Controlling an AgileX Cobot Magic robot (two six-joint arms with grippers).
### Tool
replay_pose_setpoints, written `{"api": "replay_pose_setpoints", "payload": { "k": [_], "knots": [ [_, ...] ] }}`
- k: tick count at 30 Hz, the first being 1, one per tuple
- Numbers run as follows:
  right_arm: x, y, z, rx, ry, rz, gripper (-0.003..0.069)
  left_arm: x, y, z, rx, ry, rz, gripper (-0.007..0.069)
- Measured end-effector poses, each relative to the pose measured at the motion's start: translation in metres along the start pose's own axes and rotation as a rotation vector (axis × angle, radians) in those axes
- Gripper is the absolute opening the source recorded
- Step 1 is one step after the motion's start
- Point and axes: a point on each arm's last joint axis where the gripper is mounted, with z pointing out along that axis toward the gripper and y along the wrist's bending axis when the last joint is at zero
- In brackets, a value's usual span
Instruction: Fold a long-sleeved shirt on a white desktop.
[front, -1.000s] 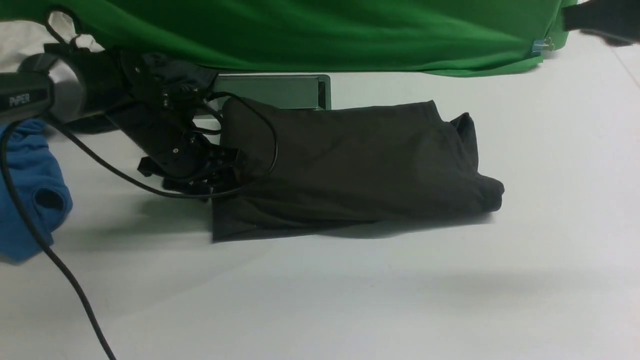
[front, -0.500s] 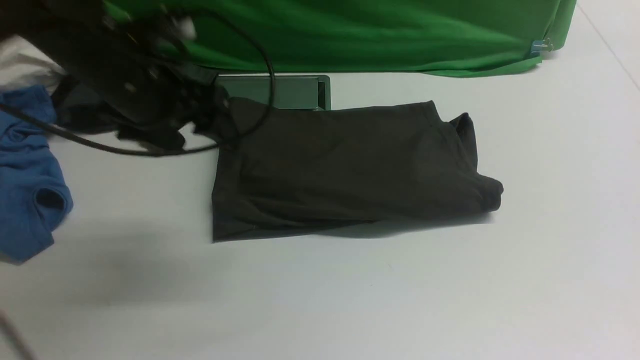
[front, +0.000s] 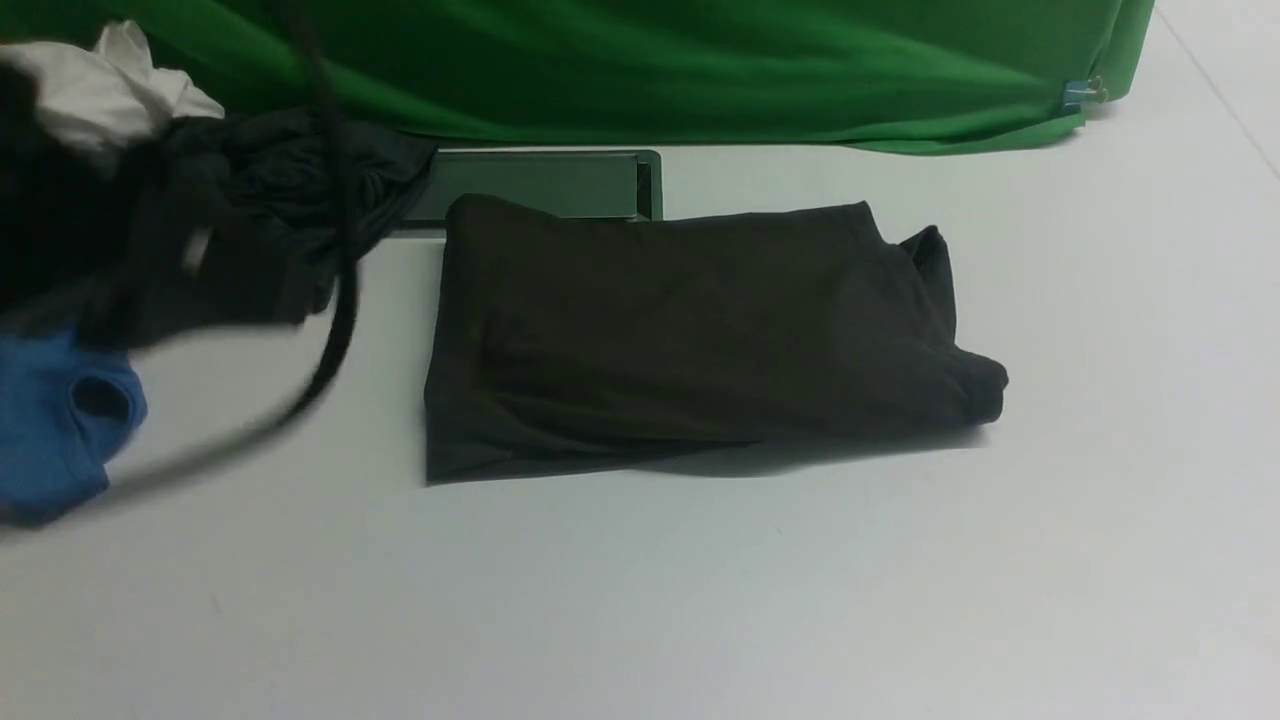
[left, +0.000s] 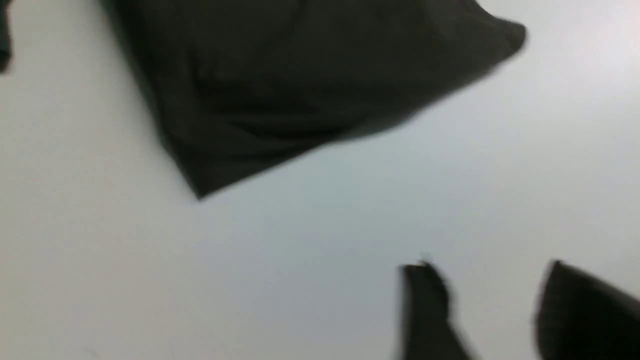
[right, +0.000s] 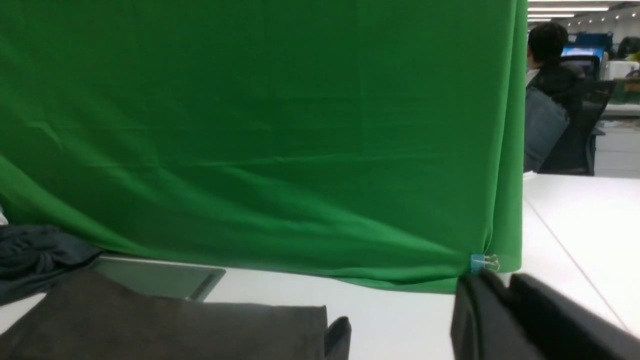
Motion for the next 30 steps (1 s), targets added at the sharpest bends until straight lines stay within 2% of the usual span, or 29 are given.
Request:
{"api": "replay_pose_setpoints", "payload": {
  "k": [2, 3, 6, 13, 22, 26, 30],
  "knots": [
    [0.000, 0.000, 0.000, 0.000, -0.004, 0.000, 0.0067, 0.024, -0.006, -0.007, -0.007, -0.030, 0.023, 0.0110],
    [0.000, 0.000, 0.000, 0.000, -0.005, 0.000, 0.0071, 0.031, -0.007, -0.010, -0.016, -0.046, 0.031, 0.0067],
    [0.000, 0.000, 0.000, 0.000, -0.005, 0.000, 0.0080, 0.052, -0.011, -0.018, -0.045, -0.092, 0.057, 0.0020],
    [0.000, 0.000, 0.000, 0.000, -0.005, 0.000, 0.0094, 0.080, -0.025, -0.047, -0.082, -0.227, 0.133, 0.0017],
    [-0.001, 0.000, 0.000, -0.001, -0.009, 0.001, 0.0107, 0.087, -0.026, -0.052, -0.116, -0.308, 0.165, 0.0017],
    [-0.001, 0.000, 0.000, -0.001, -0.009, 0.001, 0.0115, 0.084, -0.008, -0.043, -0.283, -0.472, 0.195, 0.0017],
    [-0.001, 0.000, 0.000, -0.001, -0.009, 0.001, 0.0126, 0.103, 0.015, -0.022, -0.468, -0.648, 0.202, 0.0017]
  ]
}}
